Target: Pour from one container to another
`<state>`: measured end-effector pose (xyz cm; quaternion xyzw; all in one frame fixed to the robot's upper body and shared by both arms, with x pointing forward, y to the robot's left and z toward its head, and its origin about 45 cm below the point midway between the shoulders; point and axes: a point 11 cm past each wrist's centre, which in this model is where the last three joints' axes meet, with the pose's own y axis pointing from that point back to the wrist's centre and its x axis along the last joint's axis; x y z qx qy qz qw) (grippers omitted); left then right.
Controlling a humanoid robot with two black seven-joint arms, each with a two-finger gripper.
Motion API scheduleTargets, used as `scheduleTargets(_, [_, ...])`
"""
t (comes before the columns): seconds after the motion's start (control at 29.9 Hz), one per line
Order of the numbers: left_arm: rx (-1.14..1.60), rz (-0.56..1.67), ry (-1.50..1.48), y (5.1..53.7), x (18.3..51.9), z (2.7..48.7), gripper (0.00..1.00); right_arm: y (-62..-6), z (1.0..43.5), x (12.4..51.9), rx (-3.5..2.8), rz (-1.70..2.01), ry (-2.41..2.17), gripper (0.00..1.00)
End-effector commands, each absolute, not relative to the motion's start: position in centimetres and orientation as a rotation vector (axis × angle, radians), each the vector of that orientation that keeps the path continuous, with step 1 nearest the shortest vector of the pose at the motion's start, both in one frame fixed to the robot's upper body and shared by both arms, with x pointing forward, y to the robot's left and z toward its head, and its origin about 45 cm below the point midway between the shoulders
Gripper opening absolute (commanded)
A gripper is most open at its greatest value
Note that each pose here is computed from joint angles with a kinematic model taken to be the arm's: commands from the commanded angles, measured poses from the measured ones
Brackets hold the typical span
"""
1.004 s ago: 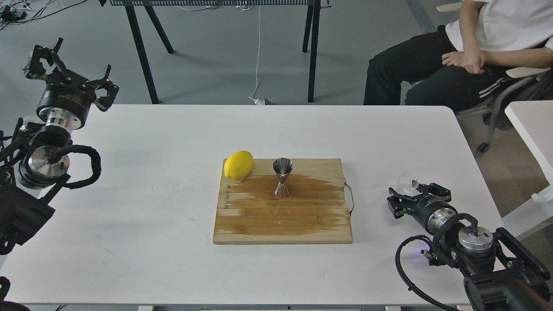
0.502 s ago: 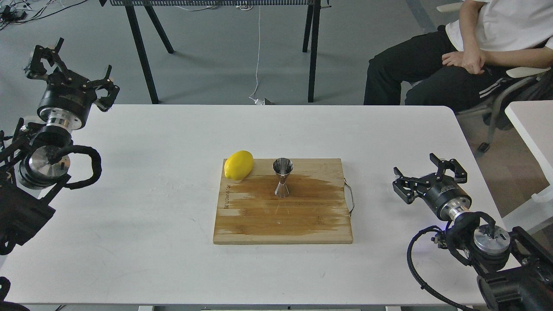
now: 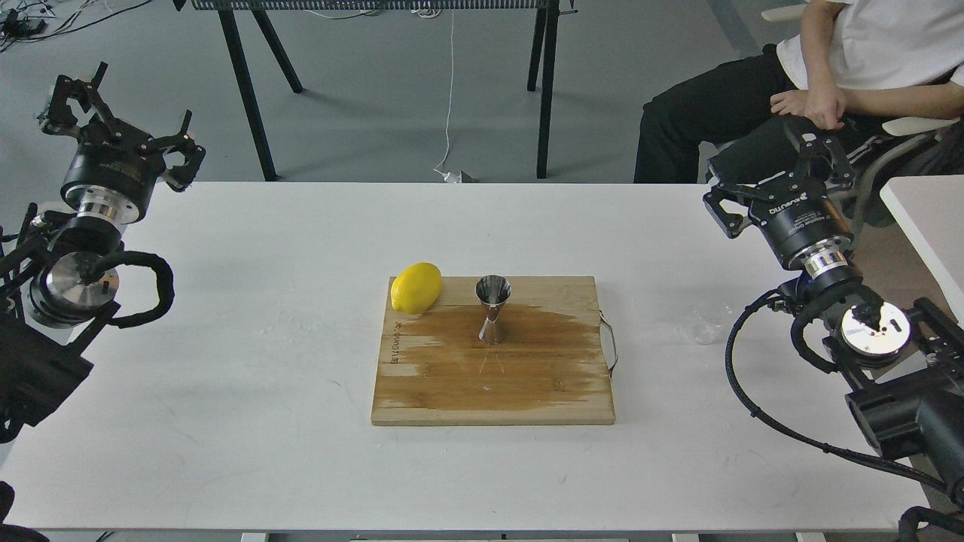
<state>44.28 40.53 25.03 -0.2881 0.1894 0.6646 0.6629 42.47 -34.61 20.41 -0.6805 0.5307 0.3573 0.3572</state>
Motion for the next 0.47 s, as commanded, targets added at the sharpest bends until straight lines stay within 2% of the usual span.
scheduleTargets(0.0, [-0.655,1.499,0.438,40.2,44.3,24.8,1.0,-35.9,22.5,44.0,-1.719,0.822,1.387,1.0])
scheduleTargets(0.23, [-0.653,1.491,0.444,39.9,44.3,24.7,1.0,-37.4,24.9,46.2,-1.684,0.74,1.424,1.0])
scheduleTargets(0.43, [-0.657,1.491,0.443,39.9,44.3,24.7,1.0,-37.0,25.4,46.4,-1.701,0.734,1.411,1.0])
